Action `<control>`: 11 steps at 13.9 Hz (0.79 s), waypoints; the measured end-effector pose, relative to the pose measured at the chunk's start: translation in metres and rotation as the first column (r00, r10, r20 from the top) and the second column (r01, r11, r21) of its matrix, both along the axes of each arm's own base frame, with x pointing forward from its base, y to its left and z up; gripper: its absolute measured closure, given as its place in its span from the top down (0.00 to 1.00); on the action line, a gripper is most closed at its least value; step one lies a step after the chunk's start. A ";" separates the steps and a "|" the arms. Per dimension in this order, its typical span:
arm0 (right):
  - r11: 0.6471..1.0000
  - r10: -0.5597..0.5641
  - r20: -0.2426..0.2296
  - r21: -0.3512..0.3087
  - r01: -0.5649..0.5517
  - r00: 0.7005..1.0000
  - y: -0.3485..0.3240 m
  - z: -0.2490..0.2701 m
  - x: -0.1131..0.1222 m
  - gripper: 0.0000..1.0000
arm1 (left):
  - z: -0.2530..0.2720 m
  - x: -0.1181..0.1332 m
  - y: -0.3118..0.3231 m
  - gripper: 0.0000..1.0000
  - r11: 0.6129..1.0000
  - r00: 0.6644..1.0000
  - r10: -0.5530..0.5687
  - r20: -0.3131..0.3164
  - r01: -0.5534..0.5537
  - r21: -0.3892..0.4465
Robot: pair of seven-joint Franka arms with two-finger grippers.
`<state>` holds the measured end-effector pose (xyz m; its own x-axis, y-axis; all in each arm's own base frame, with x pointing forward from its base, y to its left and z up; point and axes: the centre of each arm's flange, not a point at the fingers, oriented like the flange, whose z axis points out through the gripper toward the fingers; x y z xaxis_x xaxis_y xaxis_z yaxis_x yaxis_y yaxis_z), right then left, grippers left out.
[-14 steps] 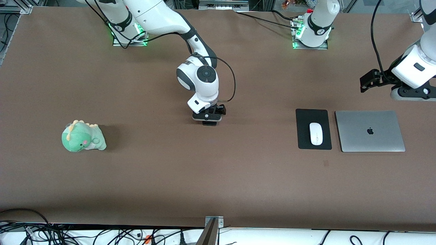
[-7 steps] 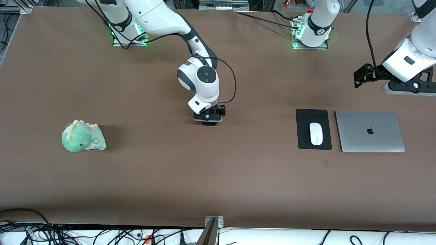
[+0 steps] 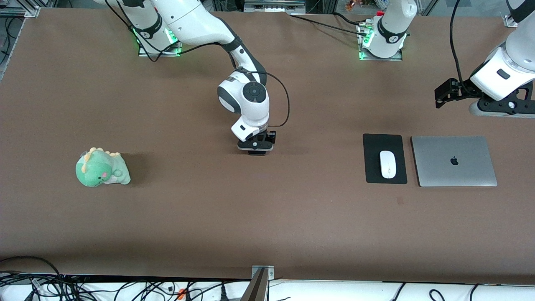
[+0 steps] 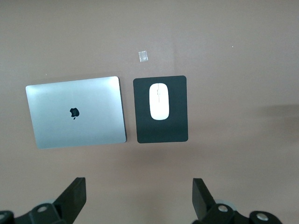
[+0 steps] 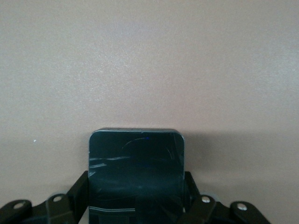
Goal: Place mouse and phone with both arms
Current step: 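Carry the black phone with the right gripper toward the green plush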
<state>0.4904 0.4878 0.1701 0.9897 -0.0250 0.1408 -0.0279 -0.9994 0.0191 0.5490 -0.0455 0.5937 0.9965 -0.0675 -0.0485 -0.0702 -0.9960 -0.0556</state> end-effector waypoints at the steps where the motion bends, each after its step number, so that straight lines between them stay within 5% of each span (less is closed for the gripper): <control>1: 1.000 0.001 0.001 -0.004 -0.001 1.000 -0.002 0.000 0.002 0.81 | 0.000 0.000 -0.001 1.00 1.000 1.000 -0.003 0.000 0.003 0.000; 5: 0.995 0.038 -0.058 -0.088 -0.043 0.998 -0.032 0.022 0.044 0.81 | 0.000 -0.001 -0.009 1.00 1.000 1.000 -0.017 0.000 0.017 0.000; 11: 0.995 0.068 -0.162 -0.066 -0.080 0.984 -0.153 0.077 0.128 0.81 | 0.000 -0.001 -0.009 1.00 1.000 1.000 -0.017 0.000 0.017 0.000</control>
